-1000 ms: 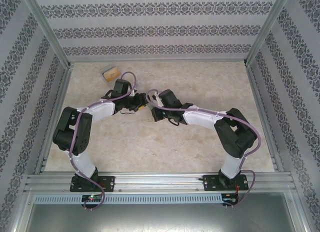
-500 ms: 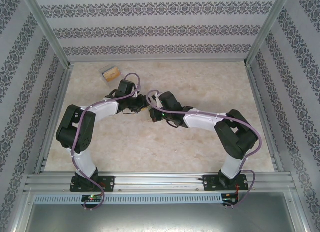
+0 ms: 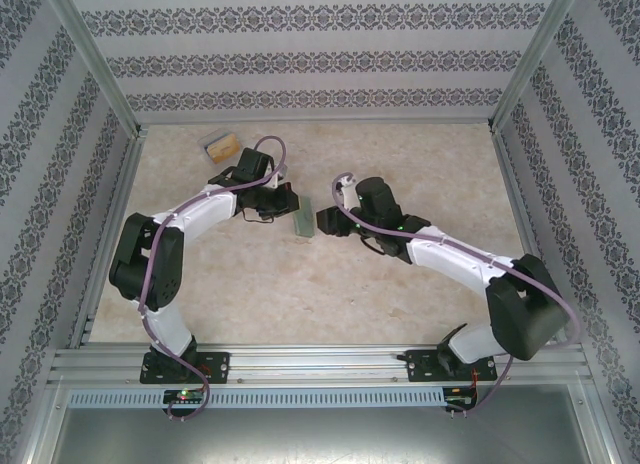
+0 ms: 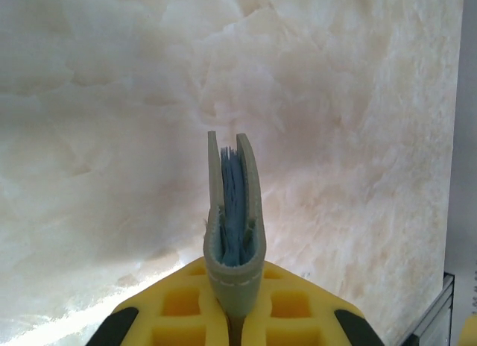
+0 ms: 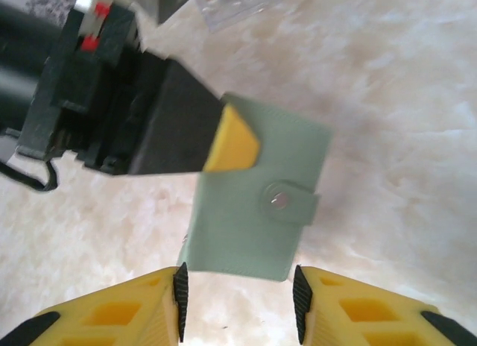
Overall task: Put the credit cards into the card holder
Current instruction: Pass the card holder, then open the button on the card holder.
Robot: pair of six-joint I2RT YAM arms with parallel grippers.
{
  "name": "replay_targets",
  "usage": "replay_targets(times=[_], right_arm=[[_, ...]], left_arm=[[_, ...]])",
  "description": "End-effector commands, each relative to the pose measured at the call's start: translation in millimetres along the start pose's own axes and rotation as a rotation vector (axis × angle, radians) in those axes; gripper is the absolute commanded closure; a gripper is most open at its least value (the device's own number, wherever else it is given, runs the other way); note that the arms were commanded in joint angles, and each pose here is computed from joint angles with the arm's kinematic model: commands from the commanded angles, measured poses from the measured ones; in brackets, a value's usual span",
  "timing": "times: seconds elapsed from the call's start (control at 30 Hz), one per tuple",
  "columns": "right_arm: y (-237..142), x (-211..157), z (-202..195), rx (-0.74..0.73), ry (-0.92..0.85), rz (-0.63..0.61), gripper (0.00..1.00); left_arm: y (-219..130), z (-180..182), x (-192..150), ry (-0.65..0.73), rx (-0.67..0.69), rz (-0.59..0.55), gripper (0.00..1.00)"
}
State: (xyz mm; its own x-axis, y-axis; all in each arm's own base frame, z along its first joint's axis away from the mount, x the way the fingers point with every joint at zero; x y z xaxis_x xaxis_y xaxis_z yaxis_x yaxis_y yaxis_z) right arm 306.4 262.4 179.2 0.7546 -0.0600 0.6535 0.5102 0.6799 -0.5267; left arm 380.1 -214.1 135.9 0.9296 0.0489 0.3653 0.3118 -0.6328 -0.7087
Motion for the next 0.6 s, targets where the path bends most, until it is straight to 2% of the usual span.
replay_targets(times=[0.0, 0.1, 0.3, 0.5, 0.57], right_arm=[[13.2, -18.8, -4.1, -0.043, 0.006, 0.073, 0.58], [28.1, -23.5, 0.4, -0.085, 0.020, 0.082, 0.58], [44.4, -27.4, -5.6, -0.135, 0.096, 0.088, 0.50], [50.3, -23.0, -13.4, -0.186, 0.121, 0.072, 0.51], [52.7, -20.8, -15.9, -0.193, 0.138, 0.072, 0.54]], left_arm=[[2.1, -13.5, -15.0, -0.001, -0.072, 0.075, 1.00], [3.7, -21.6, -15.2, -0.037, -0.128, 0.096, 1.00], [-6.5, -29.1, -11.6, -0.037, -0.135, 0.077, 1.00], [-3.3, -28.8, -13.5, -0.055, -0.140, 0.071, 1.00], [-3.8, -31.3, -13.6, -0.055, -0.149, 0.079, 1.00]])
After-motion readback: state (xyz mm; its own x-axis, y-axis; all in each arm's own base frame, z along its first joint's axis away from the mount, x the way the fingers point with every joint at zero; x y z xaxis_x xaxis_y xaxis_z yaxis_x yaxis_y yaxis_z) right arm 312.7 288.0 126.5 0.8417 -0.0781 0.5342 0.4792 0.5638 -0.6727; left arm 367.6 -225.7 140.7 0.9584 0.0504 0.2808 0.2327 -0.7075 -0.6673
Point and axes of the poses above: each hand's point on the last joint's axis, 136 mm out from that joint toward the fingers, its own y axis out along the fingers, its own z axis along the line the jaws close on, x = y × z, the point moved 3 cm from there along -y, back along the fingers, and after that the axes turned 9 degrees about y, right-handed, at the moved point
